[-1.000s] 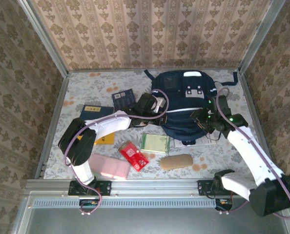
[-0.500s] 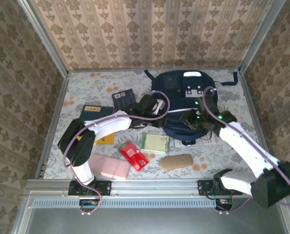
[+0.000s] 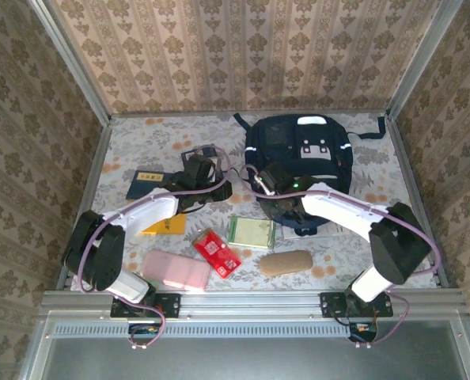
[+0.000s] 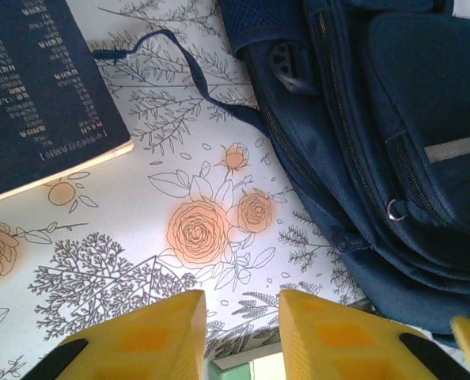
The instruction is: Pack books, pencil case, and school supplies into a backpack
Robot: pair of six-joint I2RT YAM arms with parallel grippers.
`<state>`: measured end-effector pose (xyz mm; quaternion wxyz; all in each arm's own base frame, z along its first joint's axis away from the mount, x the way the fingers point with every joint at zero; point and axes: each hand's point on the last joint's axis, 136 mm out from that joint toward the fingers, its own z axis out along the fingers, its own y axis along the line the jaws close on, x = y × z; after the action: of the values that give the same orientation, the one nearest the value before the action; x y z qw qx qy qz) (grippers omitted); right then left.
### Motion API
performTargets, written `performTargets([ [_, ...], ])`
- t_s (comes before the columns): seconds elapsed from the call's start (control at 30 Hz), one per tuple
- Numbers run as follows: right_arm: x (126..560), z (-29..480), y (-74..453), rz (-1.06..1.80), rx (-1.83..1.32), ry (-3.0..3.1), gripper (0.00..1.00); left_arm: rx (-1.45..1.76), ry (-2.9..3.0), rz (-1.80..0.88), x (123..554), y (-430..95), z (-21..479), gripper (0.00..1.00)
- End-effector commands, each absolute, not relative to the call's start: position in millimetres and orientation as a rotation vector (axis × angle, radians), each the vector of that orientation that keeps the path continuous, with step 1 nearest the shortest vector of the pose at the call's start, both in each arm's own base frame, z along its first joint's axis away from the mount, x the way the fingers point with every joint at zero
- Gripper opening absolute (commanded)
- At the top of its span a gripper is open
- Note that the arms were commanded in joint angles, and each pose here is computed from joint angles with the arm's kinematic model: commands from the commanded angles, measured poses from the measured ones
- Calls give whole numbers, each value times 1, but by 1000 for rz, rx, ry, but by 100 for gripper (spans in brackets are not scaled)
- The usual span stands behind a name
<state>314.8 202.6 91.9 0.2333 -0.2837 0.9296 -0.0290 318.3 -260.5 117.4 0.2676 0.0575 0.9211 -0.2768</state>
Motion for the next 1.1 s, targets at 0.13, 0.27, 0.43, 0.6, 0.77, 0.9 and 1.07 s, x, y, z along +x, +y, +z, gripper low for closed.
performTargets([
  [0.13,333,79,183,-416,-1013,2511,55,110,2437,-823,323,-263,128,30],
  [0.27,343,73,167,-615,-1024,2464,53,115,2433,-827,323,-263,127,31],
  [0.43,352,74,155,-741,-1013,2400,37,125,2431,-819,324,-264,127,33],
  [0.6,362,105,155,-747,-933,2305,0,126,2437,-813,325,-263,124,34],
  [0.77,356,148,159,-563,-817,2240,0,220,2444,-848,322,-276,130,37],
  [0.9,347,183,158,-309,-658,2217,0,380,2442,-864,315,-302,142,44],
  [1.07,336,206,154,-79,-533,2215,0,646,2418,-868,305,-339,153,48],
])
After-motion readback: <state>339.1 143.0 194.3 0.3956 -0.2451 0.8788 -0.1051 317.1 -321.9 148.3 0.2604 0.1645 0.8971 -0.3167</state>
